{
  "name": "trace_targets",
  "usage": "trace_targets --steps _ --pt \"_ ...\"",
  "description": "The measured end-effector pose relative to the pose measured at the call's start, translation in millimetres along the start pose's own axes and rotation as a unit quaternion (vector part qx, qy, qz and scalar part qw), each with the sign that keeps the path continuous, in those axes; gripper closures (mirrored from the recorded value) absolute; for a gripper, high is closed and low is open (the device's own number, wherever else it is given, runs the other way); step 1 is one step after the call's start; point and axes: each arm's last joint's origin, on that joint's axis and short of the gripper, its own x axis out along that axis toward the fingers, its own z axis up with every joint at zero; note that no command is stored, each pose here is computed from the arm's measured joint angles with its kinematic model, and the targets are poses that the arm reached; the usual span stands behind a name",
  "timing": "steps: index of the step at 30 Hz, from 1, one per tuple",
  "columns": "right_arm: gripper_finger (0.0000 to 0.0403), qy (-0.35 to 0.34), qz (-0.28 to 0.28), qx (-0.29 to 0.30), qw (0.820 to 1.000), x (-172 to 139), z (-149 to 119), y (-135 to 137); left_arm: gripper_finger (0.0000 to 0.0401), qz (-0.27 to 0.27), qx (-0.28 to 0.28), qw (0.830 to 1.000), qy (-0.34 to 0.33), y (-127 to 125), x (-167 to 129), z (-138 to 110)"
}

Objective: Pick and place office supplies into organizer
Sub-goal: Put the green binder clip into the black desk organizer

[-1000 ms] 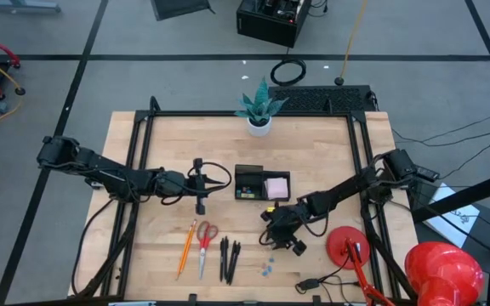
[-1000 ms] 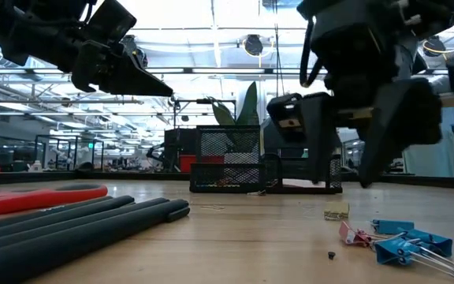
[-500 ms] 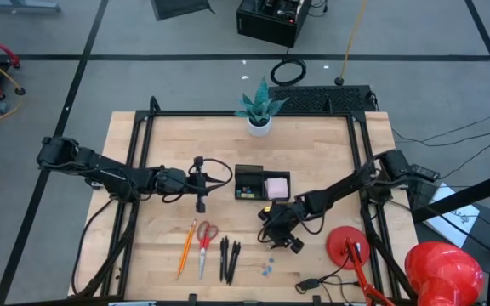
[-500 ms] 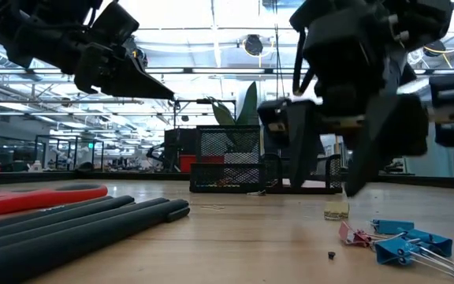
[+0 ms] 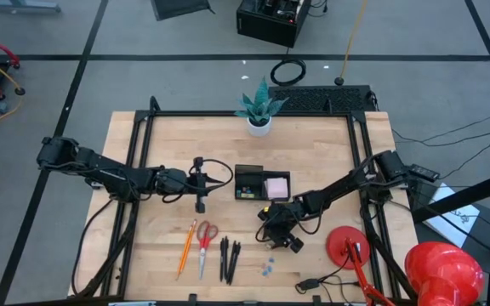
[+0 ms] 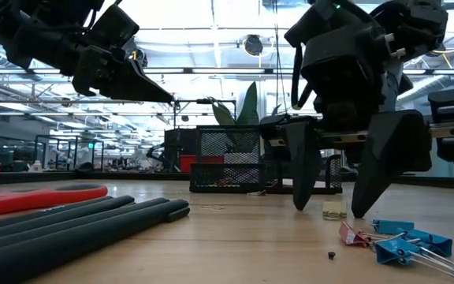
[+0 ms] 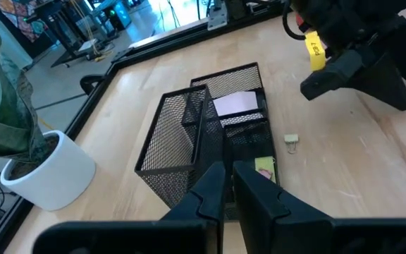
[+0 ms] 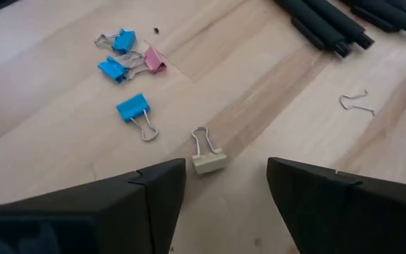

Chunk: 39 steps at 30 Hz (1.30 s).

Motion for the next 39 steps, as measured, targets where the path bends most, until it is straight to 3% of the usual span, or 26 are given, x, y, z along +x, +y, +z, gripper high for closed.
trace_targets --steps 11,32,39 --pt "0.0219 0.009 0.006 0.010 1.000 6.0 -5.4 0.3 0.0364 0.000 -0.003 1.000 0.002 -0.1 0.0 -0.3" --pt "0.0349 0.010 0.005 0.009 1.000 5.3 -5.4 0.7 0.0364 0.000 -0.004 1.000 0.003 -0.1 0.0 -0.5" --pt "0.0346 -0.004 -0.031 0.005 1.000 -6.6 6.0 0.0 0.0364 0.000 -0.009 1.000 0.002 -0.1 0.0 -0.4"
